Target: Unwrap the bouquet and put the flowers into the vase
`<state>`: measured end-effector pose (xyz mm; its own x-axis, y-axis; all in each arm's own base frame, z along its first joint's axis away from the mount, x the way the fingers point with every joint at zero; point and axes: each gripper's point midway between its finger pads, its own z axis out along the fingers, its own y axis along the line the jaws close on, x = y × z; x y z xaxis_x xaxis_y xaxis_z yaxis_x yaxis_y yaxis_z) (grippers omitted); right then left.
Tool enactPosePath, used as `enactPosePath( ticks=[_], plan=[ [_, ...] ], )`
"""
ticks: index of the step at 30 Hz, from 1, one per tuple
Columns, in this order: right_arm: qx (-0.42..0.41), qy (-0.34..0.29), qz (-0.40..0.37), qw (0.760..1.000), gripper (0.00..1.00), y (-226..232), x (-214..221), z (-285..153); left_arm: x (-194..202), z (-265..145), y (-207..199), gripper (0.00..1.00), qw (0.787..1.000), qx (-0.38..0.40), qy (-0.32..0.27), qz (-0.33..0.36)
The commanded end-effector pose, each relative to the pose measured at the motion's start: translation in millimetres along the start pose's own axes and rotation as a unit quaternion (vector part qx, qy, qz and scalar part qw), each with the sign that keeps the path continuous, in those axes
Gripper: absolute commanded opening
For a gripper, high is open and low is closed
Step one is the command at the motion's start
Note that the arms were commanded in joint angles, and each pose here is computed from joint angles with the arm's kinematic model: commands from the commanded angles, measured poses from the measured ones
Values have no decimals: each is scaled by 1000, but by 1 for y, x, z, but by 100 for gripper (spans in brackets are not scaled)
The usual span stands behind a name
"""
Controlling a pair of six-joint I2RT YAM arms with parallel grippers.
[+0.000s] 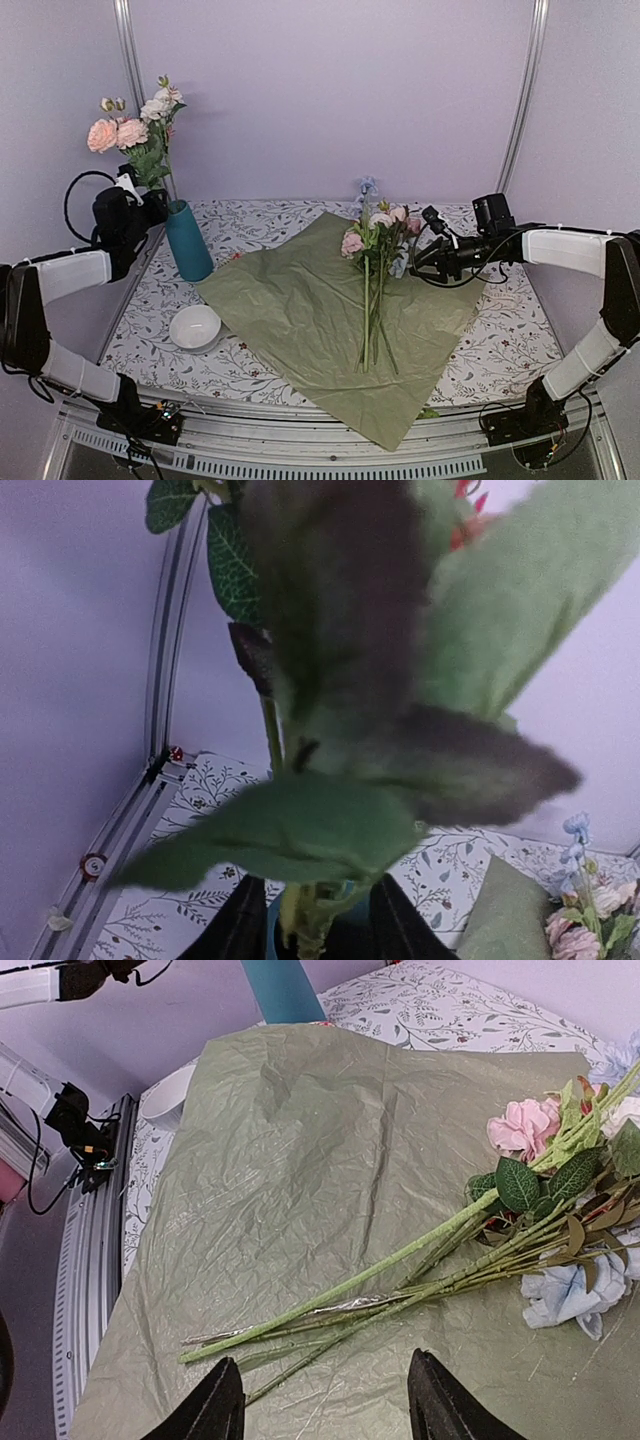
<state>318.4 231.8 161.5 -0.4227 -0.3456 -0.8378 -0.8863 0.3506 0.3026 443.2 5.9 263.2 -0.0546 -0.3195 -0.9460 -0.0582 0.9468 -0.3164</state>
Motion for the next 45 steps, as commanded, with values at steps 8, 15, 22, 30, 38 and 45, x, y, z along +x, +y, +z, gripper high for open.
enactPosePath(
  ticks=[8,15,22,30,38,45],
  plan=[
    [0,-1,-6,1000,58,-4,-5,-1,-11,-64,-19,56,1000,-8,13,-28],
    [-4,2,1,1000,59,-5,-3,1,12,-104,-101,47,990,108,86,-40],
    [4,6,4,1000,58,-11,-2,3,56,-120,-234,36,949,258,181,-11],
    [16,9,2,1000,58,-14,-2,2,154,-110,-340,45,889,326,319,-29],
    [22,11,-5,1000,58,-15,0,1,270,-88,-375,45,846,300,436,-61],
    [26,11,-12,1000,58,-14,-1,-1,335,-87,-391,45,816,298,492,-53]
  ],
)
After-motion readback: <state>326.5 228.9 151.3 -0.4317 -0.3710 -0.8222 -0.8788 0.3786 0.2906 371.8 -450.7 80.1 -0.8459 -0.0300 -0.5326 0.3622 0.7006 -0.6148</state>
